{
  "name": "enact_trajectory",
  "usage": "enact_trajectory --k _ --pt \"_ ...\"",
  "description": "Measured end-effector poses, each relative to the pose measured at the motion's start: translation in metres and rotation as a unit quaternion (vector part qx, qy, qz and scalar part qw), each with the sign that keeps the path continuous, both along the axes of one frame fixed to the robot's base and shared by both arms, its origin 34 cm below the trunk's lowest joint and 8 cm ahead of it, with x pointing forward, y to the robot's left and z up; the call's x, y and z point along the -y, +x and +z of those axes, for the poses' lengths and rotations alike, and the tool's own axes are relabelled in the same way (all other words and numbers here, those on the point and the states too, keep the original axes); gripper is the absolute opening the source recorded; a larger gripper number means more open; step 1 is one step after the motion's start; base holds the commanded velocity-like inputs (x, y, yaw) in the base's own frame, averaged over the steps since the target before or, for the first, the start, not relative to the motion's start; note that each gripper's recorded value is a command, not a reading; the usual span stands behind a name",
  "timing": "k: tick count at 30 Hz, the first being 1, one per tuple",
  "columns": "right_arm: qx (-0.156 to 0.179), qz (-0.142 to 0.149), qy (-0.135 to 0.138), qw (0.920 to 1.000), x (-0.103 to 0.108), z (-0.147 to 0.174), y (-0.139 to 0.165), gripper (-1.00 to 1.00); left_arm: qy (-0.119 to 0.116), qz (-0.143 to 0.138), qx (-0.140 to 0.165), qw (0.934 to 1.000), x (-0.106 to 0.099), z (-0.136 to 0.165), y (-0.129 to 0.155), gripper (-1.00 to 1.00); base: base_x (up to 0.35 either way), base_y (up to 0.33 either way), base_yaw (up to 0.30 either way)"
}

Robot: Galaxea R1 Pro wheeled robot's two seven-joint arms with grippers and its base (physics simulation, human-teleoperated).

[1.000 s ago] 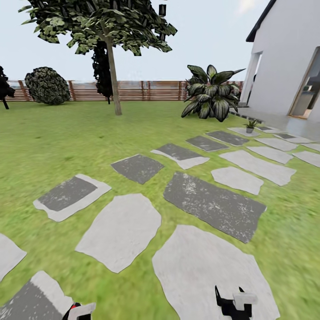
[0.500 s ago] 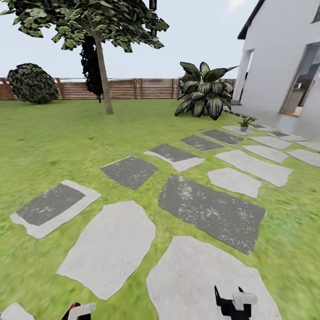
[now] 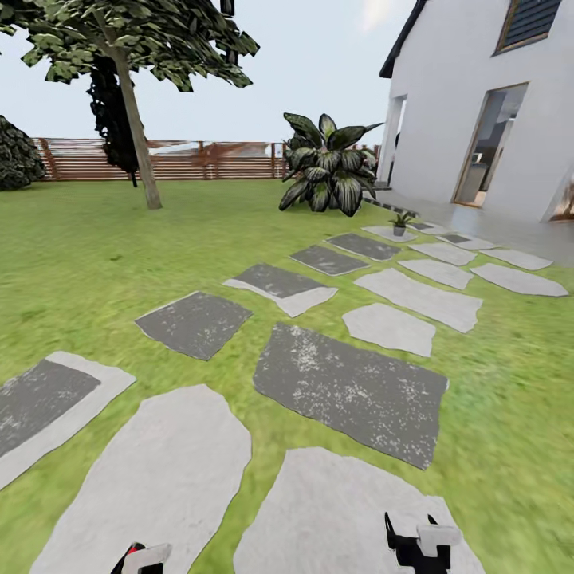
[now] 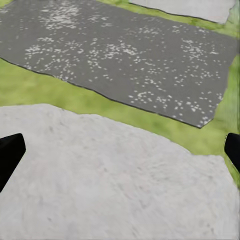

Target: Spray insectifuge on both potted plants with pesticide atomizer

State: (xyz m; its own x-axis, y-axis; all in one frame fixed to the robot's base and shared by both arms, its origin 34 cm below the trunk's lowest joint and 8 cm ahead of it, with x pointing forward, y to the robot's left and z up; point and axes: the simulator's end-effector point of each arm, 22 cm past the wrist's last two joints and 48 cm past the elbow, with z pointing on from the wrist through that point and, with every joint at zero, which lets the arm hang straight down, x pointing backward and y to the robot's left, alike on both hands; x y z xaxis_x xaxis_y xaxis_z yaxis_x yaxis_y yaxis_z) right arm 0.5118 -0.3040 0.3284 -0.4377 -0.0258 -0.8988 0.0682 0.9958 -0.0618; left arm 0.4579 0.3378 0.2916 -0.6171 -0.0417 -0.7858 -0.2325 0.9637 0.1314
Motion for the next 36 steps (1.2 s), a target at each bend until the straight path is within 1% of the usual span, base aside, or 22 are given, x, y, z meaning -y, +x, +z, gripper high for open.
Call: enact_trajectory --k 17,32,36 --pt "0.0 0.0 0.0 1.0 0.0 0.0 0.0 1.0 0.0 0.001 0.0 1.0 -0.0003 0.0 0.0 -1.0 0.338 0.0 -0.261" --pt "0.0 0.0 0.0 1.0 -0.0001 0.0 0.0001 1.0 0.0 0.0 0.0 1.0 -0.0001 0.0 -0.0001 -1.0 0.338 0.0 -0.027" --pt "0.0 0.0 0.0 1.0 0.0 0.0 0.0 1.0 0.0 0.0 0.0 1.0 -0.0001 0.0001 0.0001 -1.0 0.338 0.0 -0.177"
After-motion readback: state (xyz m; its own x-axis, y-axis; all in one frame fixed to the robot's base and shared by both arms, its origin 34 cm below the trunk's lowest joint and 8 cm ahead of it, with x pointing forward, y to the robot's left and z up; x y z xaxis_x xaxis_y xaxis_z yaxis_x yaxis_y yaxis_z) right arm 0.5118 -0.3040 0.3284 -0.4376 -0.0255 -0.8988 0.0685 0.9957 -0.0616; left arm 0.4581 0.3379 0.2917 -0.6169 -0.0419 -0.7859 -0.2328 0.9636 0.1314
